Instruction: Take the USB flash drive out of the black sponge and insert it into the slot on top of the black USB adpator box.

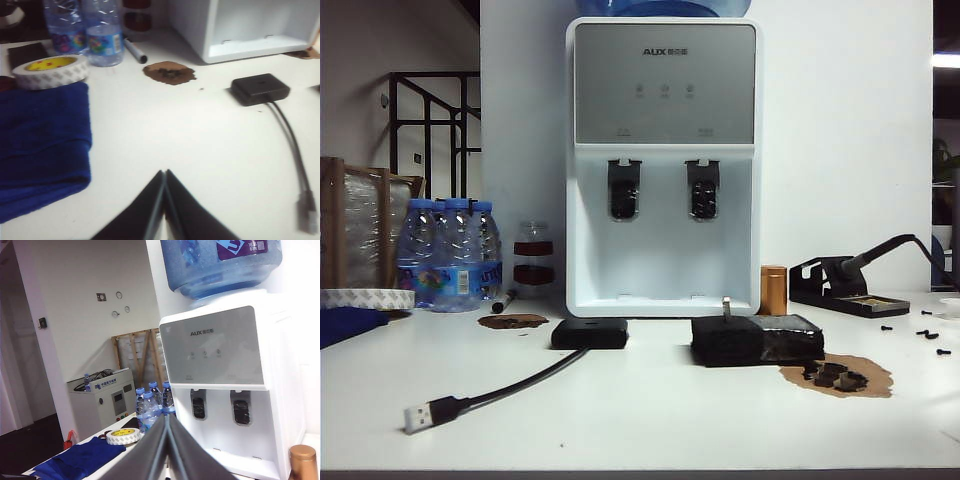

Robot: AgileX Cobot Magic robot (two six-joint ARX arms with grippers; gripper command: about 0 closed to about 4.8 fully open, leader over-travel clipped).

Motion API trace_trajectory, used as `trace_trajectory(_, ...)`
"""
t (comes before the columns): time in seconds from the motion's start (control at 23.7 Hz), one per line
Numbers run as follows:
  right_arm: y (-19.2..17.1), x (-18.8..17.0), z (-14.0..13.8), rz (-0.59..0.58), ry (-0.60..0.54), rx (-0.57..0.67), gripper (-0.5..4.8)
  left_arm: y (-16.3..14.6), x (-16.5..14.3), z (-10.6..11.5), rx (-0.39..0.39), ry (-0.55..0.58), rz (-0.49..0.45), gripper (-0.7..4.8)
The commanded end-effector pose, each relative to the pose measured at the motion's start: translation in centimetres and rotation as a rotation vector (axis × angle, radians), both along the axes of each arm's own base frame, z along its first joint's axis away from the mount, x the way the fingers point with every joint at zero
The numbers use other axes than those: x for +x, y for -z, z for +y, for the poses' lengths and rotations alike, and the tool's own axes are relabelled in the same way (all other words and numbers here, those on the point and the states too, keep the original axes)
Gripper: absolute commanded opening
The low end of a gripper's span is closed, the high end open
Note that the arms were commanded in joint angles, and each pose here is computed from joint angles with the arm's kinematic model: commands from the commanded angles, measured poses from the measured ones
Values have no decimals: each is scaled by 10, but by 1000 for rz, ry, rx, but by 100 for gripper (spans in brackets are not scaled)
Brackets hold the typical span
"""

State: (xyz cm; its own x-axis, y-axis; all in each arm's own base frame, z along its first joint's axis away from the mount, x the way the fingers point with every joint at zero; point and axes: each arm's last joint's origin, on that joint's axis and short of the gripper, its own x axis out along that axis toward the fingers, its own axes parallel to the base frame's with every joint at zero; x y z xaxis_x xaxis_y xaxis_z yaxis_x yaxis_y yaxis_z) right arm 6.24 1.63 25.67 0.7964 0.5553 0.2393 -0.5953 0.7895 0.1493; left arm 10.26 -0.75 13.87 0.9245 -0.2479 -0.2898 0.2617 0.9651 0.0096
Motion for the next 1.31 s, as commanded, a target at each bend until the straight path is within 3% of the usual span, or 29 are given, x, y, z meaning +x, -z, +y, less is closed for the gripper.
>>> trace_trajectory(0.04, -2, -1, 0, 9, -18, 32, 8, -1, 1, 1, -1, -25, -9, -4)
trace_trajectory(0.17, -9, -5, 1, -24, -72, 47, 32, 0, 0, 2, -19, -80, 11, -4)
trace_trajectory(0.34, -36, -16, 1, -92, -62, 40, 30, 1, -1, -5, -35, 25, 23, -4)
trace_trajectory(0.42, -51, -16, 1, -57, -61, 41, 30, 2, -1, -9, -27, 59, 26, -4)
trace_trajectory(0.51, -81, -6, 1, 49, -75, 38, 31, 2, -2, -13, -11, 108, 22, -4)
trace_trajectory(0.59, -118, 17, 4, 115, -192, -20, 88, 1, -2, -16, 12, 141, 5, -4)
trace_trajectory(0.63, -136, 35, 5, 111, -208, -68, 126, -4, -1, -16, 12, 146, -48, -4)
trace_trajectory(0.68, -142, 42, 6, 95, -194, -93, 126, -9, 0, -16, 7, 146, -98, -4)
trace_trajectory(0.72, -149, 56, 9, 23, -100, -184, 128, -24, 2, -17, -10, 156, -244, -4)
trace_trajectory(0.8, -146, 70, 16, -23, 68, -293, 191, -53, -1, -18, -42, 203, -440, -4)
trace_trajectory(0.89, -140, 85, 33, 18, 158, -313, 257, -83, -5, -18, -95, 242, -496, -4)
trace_trajectory(1.06, -110, 107, 106, 50, 209, -307, 256, -122, 4, -22, -147, 326, -482, -4)
trace_trajectory(1.18, -71, 116, 158, 20, 326, -186, 256, -149, 28, -29, -173, 416, -460, -4)
trace_trajectory(1.31, -36, 115, 164, 43, 419, -27, 256, -164, 61, -38, -191, 526, -397, -4)
